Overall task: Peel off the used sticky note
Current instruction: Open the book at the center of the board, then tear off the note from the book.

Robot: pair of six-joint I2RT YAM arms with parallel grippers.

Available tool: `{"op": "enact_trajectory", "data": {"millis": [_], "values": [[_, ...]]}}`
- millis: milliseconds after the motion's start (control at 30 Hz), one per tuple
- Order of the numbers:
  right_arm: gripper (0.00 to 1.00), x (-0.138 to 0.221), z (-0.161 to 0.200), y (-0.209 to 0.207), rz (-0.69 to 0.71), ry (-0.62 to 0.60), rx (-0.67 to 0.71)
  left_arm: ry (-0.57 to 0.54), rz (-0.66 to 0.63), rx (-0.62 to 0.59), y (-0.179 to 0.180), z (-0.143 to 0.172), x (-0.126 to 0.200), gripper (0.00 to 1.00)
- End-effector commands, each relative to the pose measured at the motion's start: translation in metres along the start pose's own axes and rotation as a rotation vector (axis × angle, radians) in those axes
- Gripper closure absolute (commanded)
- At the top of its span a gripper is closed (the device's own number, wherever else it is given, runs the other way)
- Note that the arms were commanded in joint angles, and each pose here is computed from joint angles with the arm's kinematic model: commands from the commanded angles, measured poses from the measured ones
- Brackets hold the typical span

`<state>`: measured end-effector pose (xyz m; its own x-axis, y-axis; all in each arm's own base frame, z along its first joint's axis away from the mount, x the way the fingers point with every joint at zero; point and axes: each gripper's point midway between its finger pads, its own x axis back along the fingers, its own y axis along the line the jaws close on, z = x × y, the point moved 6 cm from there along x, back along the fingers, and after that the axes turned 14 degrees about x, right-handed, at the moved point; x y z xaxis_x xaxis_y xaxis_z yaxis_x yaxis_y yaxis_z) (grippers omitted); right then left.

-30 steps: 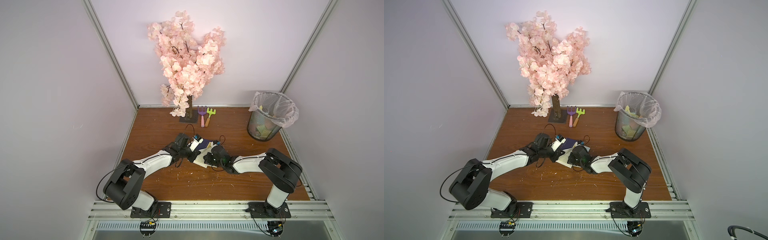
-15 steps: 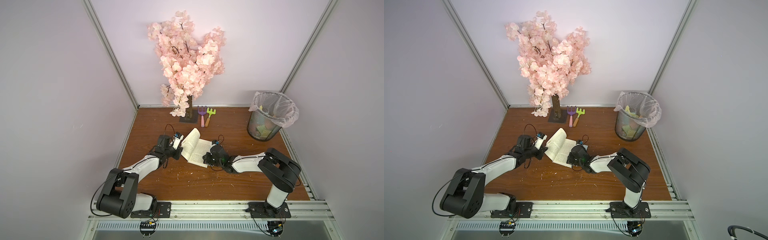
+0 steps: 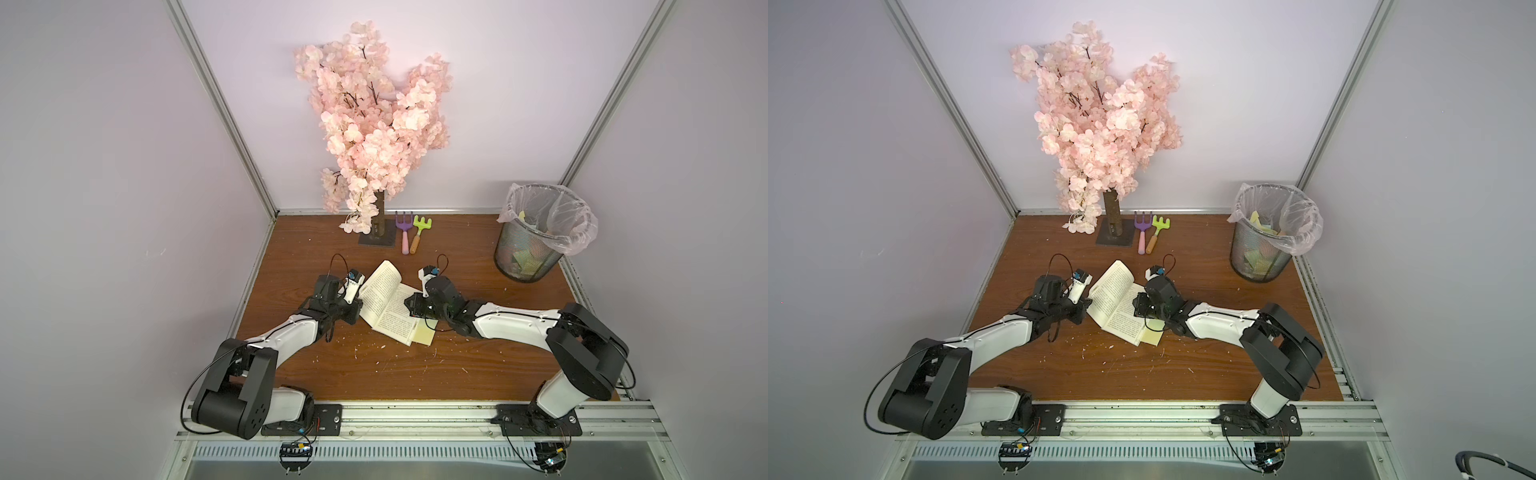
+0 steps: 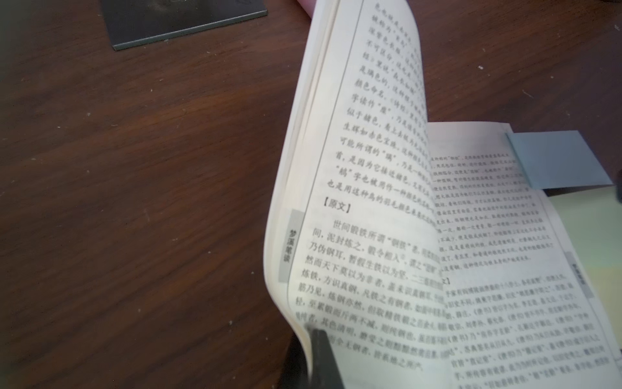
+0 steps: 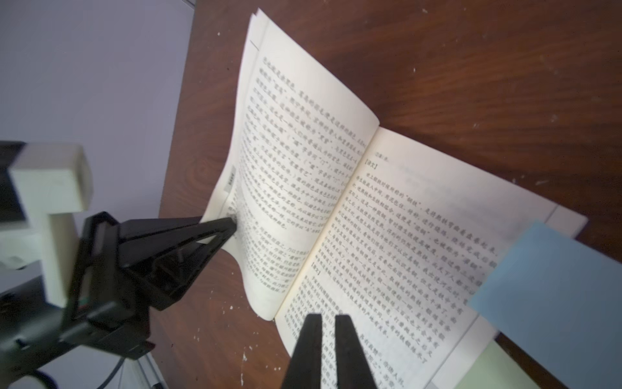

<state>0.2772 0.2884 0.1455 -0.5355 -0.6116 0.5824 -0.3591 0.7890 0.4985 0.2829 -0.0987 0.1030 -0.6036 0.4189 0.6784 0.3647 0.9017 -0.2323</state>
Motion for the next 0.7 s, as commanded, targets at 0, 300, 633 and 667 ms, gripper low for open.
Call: {"op": "enact_trajectory", "data": {"millis": [0, 300, 633, 667], "values": [[0.78, 0.020, -0.001, -0.015, 0.014, 0.012, -0.002, 0.037, -0.023, 0.015, 0.004, 0.009, 0.003, 0.98], [0.54, 0.062, 0.042, -0.081, 0.084, 0.009, -0.139, 0.033, -0.020, 0.018, 0.003, 0.007, 0.005, 0.98], [0.50, 0.045, 0.057, -0.095, -0.014, 0.006, -0.248, 0.044, -0.006, 0.019, 0.002, 0.009, 0.003, 0.98], [0.50, 0.041, 0.058, -0.096, -0.018, 0.011, -0.254, 0.044, -0.008, 0.019, 0.002, 0.009, 0.003, 0.98]]}}
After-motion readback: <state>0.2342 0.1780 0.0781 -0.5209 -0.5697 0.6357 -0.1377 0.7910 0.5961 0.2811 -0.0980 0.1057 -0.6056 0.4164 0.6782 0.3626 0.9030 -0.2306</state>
